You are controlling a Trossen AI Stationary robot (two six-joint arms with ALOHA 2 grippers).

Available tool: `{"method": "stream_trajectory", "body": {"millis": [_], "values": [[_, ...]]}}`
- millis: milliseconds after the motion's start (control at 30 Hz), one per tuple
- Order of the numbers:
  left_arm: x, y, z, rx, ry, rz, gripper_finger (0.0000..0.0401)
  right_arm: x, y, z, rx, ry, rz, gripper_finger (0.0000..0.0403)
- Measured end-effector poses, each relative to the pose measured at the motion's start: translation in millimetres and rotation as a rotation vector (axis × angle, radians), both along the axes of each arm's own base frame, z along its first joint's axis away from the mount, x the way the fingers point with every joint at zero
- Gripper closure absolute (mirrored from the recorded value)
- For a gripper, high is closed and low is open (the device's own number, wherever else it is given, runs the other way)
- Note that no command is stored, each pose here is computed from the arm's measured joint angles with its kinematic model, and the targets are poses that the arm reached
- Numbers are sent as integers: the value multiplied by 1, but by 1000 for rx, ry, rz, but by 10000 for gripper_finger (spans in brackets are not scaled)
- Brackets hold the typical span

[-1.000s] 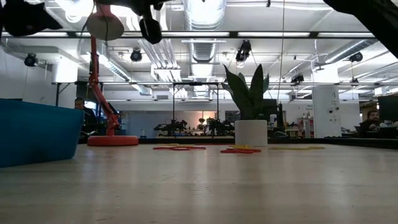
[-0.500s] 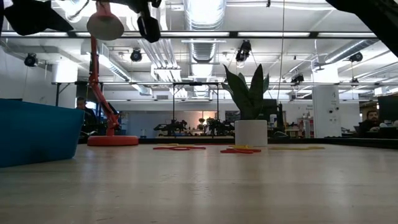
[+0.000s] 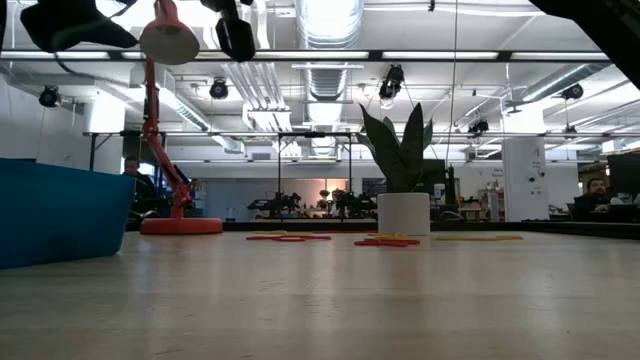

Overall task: Pick and place rubber bands into bin
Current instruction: Put the blue rubber band into the blue bin

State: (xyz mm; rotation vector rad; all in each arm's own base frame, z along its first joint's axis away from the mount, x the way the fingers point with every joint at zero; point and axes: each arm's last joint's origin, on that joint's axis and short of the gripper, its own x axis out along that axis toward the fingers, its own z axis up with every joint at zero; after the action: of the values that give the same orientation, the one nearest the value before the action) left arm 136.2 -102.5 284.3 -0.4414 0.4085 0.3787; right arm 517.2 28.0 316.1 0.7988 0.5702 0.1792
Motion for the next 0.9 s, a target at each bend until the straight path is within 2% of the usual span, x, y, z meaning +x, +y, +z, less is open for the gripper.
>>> {"method": "stream_trajectory", "body": {"millis": [233, 500, 667, 900], "values": [[5, -4, -6, 102, 33, -16, 136, 0, 2, 0, 0, 0, 5, 395], [13, -12, -7, 135, 20, -50, 143, 0, 2, 0, -3, -2, 6, 395], [19, -13, -1, 174, -16, -77, 180, 0, 2, 0, -3, -1, 6, 395], [20, -10, 0, 179, -18, -70, 241, 0, 2, 0, -1, 0, 4, 395]]}}
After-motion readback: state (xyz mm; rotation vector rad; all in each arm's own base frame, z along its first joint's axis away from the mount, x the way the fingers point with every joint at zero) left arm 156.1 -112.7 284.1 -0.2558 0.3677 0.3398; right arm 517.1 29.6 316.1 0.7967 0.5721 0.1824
